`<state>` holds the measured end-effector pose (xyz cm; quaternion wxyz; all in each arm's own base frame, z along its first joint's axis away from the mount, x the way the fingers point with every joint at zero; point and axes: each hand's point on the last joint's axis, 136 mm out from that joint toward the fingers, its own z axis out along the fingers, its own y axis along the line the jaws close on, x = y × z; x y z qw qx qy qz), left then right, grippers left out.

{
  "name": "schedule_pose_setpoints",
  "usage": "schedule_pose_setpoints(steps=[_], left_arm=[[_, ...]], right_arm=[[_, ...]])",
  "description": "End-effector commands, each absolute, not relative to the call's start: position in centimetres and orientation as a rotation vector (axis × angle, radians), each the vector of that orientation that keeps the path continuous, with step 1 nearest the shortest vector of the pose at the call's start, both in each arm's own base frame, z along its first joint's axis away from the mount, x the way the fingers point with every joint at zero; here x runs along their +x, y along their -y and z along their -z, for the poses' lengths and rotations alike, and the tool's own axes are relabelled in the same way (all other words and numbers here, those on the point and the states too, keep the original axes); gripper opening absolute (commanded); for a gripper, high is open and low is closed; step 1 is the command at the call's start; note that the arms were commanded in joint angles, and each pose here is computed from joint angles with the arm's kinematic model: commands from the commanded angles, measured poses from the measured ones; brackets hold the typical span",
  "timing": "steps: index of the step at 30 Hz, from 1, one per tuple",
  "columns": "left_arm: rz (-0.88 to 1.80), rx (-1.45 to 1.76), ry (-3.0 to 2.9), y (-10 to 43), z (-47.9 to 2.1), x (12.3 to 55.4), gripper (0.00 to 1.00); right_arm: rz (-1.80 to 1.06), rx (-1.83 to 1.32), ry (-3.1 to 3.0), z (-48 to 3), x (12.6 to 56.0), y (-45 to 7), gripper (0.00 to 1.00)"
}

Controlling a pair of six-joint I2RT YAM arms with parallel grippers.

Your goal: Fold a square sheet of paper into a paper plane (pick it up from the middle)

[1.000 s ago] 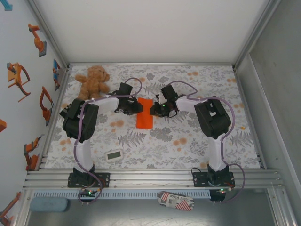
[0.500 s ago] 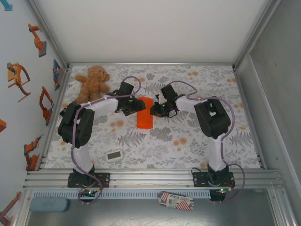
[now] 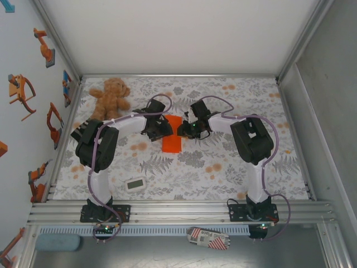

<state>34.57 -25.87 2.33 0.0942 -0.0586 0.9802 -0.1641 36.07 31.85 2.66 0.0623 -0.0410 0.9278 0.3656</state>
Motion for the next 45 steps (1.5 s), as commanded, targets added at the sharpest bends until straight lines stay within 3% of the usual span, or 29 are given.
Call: schedule_pose_setpoints(steps=[1,11,45], left_arm=[[0.335,-0.210,-2.978,24.1,-0.5,33.5,0.52],[0.224,-0.281,-2.991,22.7,0.6,33.2,0.42],[0.047,-0.292,-3.126,21.6,3.4,31.7,0.45]], right_arm=[[-1.082,-0.108,-2.739,-5.5,36.8,-31.6,0.30],[-1.005,-0.021,-2.689,-6.6,37.6,-29.2,0.33],[-0.918,0.089,-2.638,-7.5,38.5,-27.1,0.31]])
